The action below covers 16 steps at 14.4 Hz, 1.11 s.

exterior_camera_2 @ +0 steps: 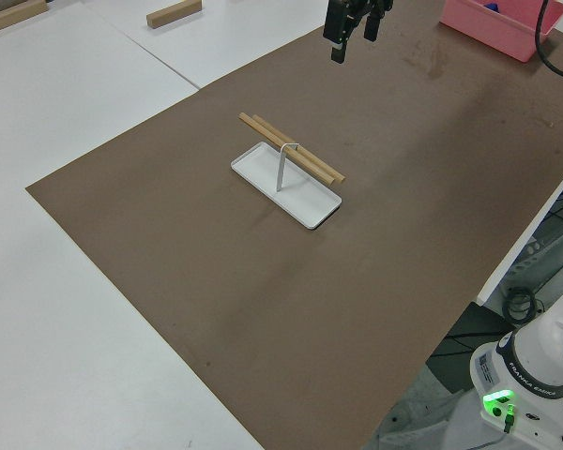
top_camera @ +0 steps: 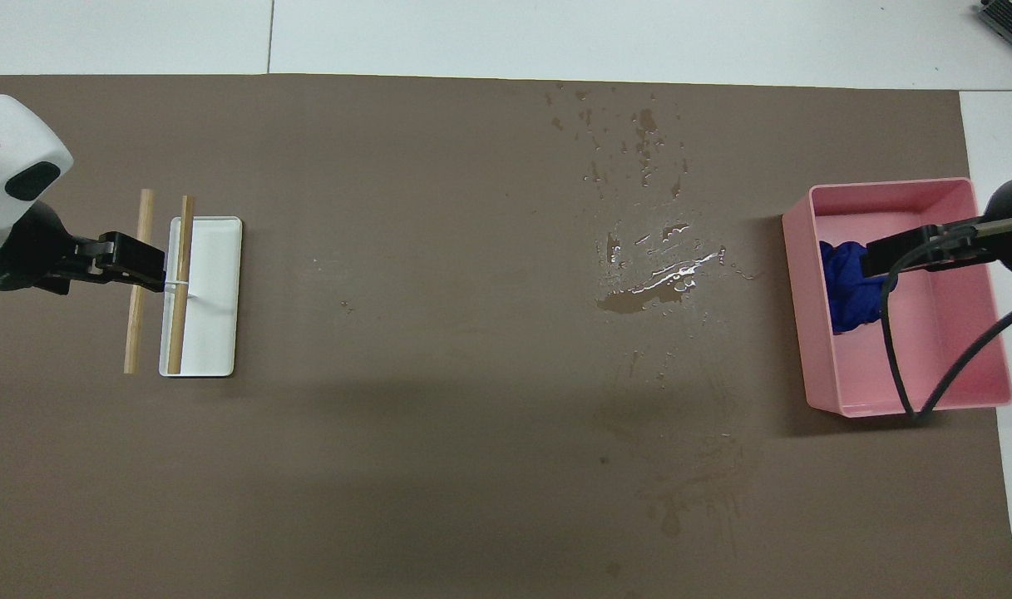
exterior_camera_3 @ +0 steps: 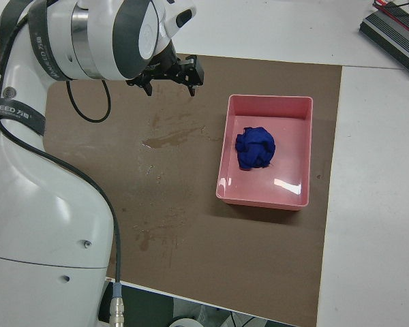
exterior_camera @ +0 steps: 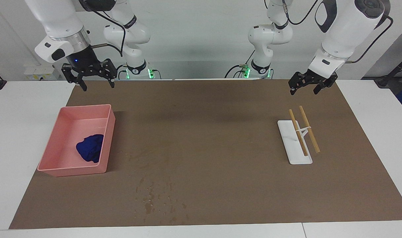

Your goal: Wipe water with towel using both arms

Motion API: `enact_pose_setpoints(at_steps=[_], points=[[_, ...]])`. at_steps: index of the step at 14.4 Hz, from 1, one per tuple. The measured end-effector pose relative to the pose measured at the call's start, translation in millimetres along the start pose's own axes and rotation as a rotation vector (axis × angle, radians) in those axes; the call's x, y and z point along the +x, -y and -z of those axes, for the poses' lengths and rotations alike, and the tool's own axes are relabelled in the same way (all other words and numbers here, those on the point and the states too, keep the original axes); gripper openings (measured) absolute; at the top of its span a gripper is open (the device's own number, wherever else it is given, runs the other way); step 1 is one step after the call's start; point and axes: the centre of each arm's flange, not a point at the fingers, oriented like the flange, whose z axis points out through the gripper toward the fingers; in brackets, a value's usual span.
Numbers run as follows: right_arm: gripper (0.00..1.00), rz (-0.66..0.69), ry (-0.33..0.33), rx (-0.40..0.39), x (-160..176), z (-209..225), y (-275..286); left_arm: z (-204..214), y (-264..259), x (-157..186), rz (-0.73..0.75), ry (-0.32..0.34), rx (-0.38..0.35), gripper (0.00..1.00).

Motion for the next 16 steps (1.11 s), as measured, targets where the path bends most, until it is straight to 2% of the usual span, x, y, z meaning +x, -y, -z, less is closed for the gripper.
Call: enact_pose_setpoints(at_steps=[10, 16], points=[[1.0, -0.01, 0.005, -0.014, -0.8, -0.2, -6.2, 0.0, 0.0, 0.0, 0.0, 0.0, 0.0, 1.0], [1.0, -0.014, -0.016, -0.023, 1.3, 1.9, -8.9, 0.0, 0.0, 0.0, 0.0, 0.0, 0.0, 1.0]])
